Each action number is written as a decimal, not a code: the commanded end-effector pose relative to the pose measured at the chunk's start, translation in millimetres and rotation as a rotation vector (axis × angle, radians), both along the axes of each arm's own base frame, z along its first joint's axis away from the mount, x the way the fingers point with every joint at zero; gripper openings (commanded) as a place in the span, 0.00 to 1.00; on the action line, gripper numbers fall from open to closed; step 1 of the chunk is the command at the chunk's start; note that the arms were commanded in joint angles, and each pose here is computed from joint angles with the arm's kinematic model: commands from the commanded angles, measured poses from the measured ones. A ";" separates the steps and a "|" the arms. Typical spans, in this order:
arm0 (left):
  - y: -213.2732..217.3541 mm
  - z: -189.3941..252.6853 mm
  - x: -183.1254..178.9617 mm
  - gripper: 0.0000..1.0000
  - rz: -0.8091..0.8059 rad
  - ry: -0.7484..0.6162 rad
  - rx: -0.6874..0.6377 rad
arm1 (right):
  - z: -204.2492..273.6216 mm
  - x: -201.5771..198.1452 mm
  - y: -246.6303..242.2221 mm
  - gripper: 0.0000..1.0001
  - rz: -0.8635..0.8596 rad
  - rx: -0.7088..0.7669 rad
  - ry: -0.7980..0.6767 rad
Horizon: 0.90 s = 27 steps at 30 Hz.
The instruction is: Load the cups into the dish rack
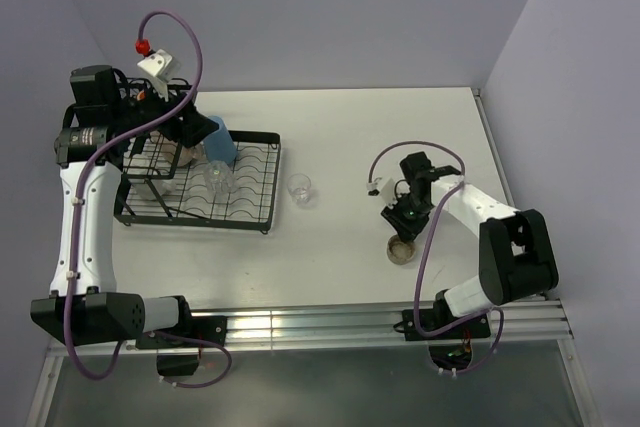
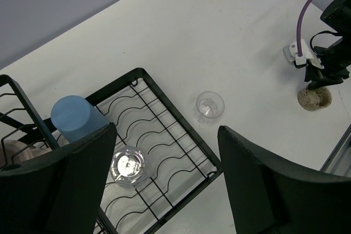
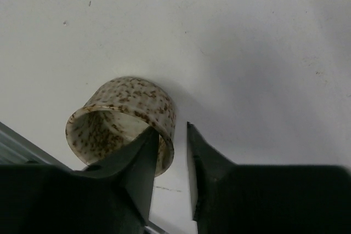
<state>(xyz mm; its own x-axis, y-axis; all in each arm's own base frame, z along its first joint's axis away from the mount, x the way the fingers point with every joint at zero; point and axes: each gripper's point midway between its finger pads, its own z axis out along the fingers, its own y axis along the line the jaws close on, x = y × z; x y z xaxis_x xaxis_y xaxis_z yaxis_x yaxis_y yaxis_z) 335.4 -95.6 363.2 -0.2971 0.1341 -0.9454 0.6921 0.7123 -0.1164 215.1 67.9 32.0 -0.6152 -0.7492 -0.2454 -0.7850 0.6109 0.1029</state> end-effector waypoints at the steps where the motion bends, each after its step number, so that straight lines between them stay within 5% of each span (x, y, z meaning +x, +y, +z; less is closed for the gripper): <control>1: 0.3 4.6 2.1 0.82 0.016 -0.016 -0.006 | -5.2 7.6 2.9 0.34 0.000 -0.005 -0.038; 6: 3.0 0.5 4.6 0.82 0.045 0.013 -0.011 | 11.2 16.1 7.1 0.00 0.000 0.022 -0.102; 12: 3.1 1.6 4.6 0.86 0.078 0.061 -0.052 | 79.8 54.4 15.9 0.00 0.011 0.089 -0.385; 18: -1.3 16.3 0.7 0.99 0.063 0.096 -0.141 | 210.8 105.3 36.2 0.00 0.012 0.227 -0.796; 27: -28.6 43.0 -18.6 0.99 -0.057 0.270 -0.383 | 356.6 112.7 84.9 0.00 0.165 0.366 -1.405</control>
<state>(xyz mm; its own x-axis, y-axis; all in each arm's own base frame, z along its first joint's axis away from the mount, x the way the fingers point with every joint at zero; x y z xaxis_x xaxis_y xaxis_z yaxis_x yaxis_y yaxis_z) 331.7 -109.6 374.1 -0.5268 -0.1276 -0.8404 0.5936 0.6524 -0.4712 325.1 139.5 317.3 0.1105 -0.6086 -0.7857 -0.5968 0.5916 -0.5421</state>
